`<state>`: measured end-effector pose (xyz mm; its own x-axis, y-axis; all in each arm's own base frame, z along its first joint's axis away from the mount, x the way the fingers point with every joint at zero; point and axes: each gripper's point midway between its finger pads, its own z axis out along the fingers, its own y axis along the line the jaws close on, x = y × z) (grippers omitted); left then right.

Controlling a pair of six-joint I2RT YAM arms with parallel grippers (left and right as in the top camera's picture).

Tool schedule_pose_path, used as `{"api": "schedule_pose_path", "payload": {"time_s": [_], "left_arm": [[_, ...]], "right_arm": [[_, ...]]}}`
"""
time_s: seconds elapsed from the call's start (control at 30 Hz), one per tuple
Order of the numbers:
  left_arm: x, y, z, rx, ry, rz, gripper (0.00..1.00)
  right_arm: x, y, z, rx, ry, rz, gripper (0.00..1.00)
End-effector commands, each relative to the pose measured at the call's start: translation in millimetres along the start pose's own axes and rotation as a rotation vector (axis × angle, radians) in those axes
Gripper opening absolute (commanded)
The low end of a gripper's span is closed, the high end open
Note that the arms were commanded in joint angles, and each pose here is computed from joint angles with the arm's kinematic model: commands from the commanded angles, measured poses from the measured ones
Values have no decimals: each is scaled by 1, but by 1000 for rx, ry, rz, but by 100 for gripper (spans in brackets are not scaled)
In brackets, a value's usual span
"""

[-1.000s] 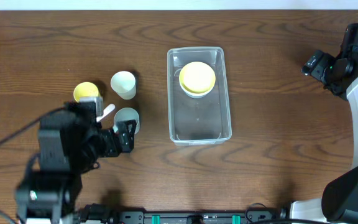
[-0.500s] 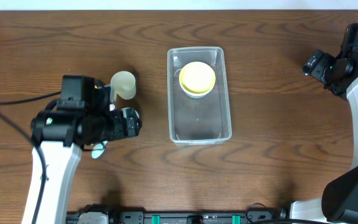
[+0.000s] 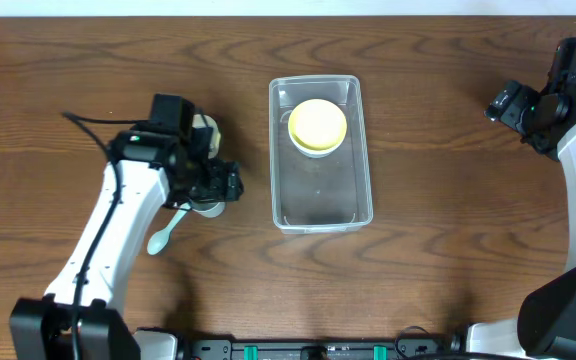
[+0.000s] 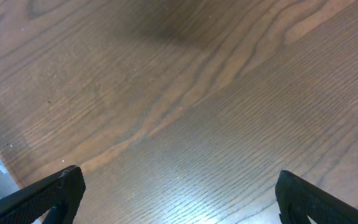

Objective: Pack container
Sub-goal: 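Move left gripper to the grey-blue cup and grasp its rim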

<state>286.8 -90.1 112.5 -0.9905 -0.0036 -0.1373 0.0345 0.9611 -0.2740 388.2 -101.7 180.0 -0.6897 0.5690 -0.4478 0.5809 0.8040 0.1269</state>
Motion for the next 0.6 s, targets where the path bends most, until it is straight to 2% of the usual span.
{"api": "schedule_pose_path", "payload": {"time_s": [0.0, 0.37, 0.57], "left_arm": [[-5, 1, 4, -66, -10, 52, 86], [-7, 14, 27, -170, 38, 73, 79], [-5, 18, 44, -178, 85, 65, 70]], "right_arm": [[0, -2, 2, 7, 4, 3, 99], [0, -2, 2, 7, 4, 3, 99], [0, -2, 2, 7, 4, 3, 99]]}}
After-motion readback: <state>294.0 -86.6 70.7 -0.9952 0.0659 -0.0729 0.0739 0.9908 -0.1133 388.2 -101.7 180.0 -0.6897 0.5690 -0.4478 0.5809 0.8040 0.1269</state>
